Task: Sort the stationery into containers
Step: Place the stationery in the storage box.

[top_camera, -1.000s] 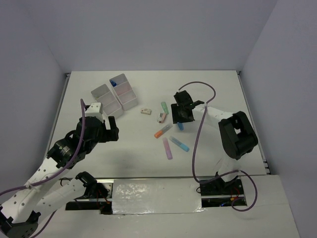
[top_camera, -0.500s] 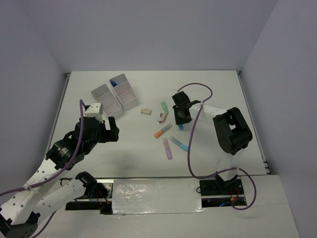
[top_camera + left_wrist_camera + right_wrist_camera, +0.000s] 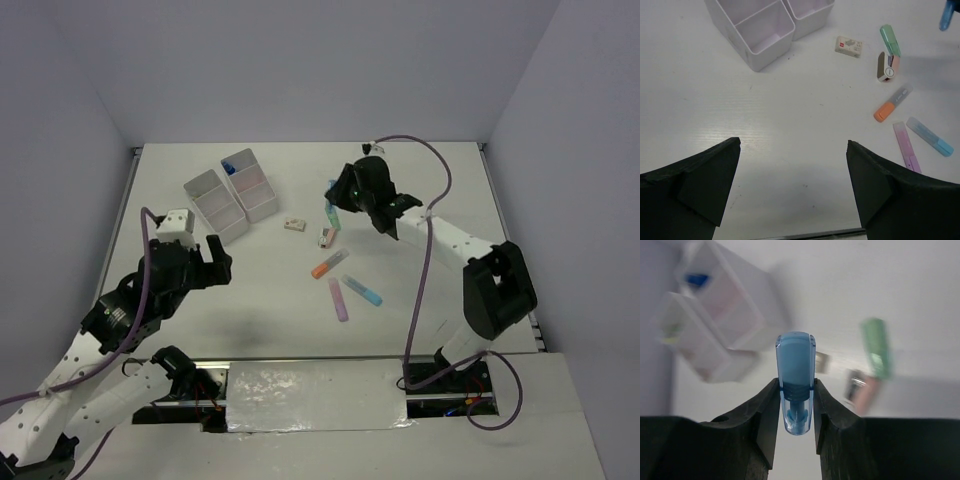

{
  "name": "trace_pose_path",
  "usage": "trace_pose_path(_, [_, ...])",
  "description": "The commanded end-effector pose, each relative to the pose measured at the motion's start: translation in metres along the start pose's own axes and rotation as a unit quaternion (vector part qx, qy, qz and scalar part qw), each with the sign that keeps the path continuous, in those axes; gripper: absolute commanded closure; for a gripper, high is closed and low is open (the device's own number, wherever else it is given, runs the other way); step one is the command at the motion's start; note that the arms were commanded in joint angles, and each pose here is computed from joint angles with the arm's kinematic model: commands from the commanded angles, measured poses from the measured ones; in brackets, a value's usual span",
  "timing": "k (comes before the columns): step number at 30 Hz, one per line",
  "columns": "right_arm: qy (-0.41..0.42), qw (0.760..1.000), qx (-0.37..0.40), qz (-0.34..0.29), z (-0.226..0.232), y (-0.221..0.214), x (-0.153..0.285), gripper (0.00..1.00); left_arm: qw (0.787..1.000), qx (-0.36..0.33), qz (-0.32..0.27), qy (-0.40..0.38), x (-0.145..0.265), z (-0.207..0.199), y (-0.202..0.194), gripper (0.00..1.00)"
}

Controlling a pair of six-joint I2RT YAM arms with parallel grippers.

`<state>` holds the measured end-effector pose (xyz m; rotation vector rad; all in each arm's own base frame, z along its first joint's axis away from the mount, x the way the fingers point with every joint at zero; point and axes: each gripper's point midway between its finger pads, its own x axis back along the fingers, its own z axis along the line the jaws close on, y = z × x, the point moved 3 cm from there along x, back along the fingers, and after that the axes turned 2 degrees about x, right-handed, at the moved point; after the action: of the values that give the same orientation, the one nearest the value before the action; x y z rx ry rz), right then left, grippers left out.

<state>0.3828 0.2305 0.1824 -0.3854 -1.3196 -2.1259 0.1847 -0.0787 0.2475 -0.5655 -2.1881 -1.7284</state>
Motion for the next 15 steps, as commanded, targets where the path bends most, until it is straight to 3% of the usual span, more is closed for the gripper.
trace_pose_path(1, [0.202, 0.972, -0.111, -0.035, 0.091, 0.029, -0.023, 1.00, 0.997, 0.036, -0.048, 0.042, 0.012, 0.016, 0.016, 0.01])
trace_pose_path(9, [0.319, 0.923, -0.193, -0.100, 0.174, 0.037, -0.063, 0.96, 0.991, 0.076, -0.101, 0.033, 0.033, 0.027, 0.025, 0.01])
trace_pose_path(15, [0.315, 0.915, -0.207, -0.144, 0.192, 0.023, -0.088, 0.91, 0.994, 0.062, -0.092, 0.017, 0.030, 0.021, 0.024, 0.01])
